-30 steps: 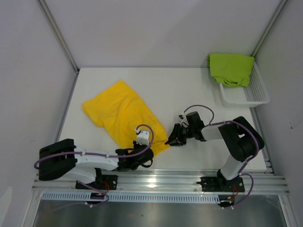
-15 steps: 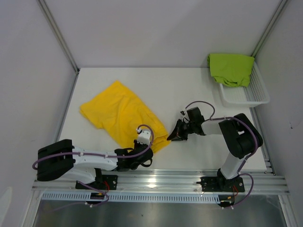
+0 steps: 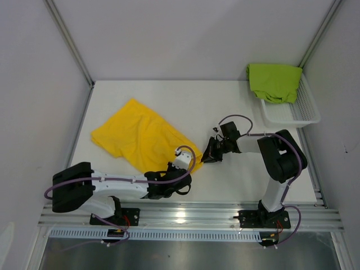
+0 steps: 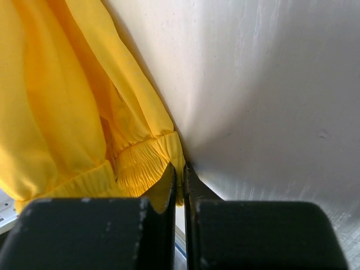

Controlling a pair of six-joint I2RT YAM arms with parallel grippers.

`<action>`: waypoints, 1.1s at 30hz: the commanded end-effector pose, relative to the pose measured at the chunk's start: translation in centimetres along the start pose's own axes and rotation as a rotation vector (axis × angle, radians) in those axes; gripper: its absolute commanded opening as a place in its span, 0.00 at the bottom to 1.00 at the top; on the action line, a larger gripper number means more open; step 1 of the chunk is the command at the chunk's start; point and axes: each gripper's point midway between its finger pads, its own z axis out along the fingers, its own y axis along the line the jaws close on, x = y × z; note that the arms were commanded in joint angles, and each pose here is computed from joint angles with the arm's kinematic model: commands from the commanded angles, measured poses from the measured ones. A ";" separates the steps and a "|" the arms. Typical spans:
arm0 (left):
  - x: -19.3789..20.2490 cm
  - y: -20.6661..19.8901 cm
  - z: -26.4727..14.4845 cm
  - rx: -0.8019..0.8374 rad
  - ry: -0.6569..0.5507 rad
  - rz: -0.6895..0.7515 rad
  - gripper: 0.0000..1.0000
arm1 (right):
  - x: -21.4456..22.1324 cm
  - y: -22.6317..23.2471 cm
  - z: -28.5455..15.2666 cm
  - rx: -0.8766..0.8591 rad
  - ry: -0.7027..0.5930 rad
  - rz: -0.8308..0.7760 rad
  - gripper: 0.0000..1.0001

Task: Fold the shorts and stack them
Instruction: Fold the shorts

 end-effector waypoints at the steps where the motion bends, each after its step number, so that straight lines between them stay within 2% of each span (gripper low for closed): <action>1: 1.5 -0.5 -0.5 0.008 0.102 0.123 0.00 | -4.7 -1.0 -0.8 0.075 -0.152 -0.045 0.00; 5: 3.4 -0.6 0.0 -0.016 0.184 0.177 0.00 | -5.5 -0.8 -1.4 0.088 -0.178 -0.051 0.00; 9: 4.8 -0.9 0.2 -0.019 0.216 0.184 0.02 | -6.1 -1.1 -1.9 0.093 -0.199 -0.044 0.00; 10: 4.9 -1.3 0.2 -0.007 0.214 0.170 0.09 | -6.2 -1.1 -2.0 0.092 -0.202 -0.043 0.00; 12: 5.1 -1.5 0.0 0.013 0.214 0.163 0.17 | -6.4 -1.1 -2.1 0.091 -0.207 -0.043 0.00; 15: 4.8 -1.7 -0.2 0.025 0.201 0.141 0.40 | -6.5 -0.9 -2.3 0.088 -0.214 -0.050 0.00; 16: 4.7 -1.5 -0.2 0.018 0.195 0.140 0.51 | -6.4 -1.0 -2.3 0.089 -0.213 -0.049 0.00; 19: 3.8 -1.4 -0.4 0.007 0.170 0.120 0.70 | -6.3 -0.9 -2.3 0.085 -0.215 -0.052 0.00; 22: 2.7 -1.4 -0.5 -0.003 0.144 0.089 0.80 | -6.2 -0.9 -2.4 0.082 -0.214 -0.053 0.00; 30: -0.9 -1.4 0.3 -0.058 0.081 0.051 0.83 | -6.0 -0.7 -2.5 0.076 -0.213 -0.057 0.00; 33: -2.4 -1.8 0.0 -0.022 0.064 0.027 0.83 | -5.8 -0.6 -2.5 0.074 -0.208 -0.062 0.00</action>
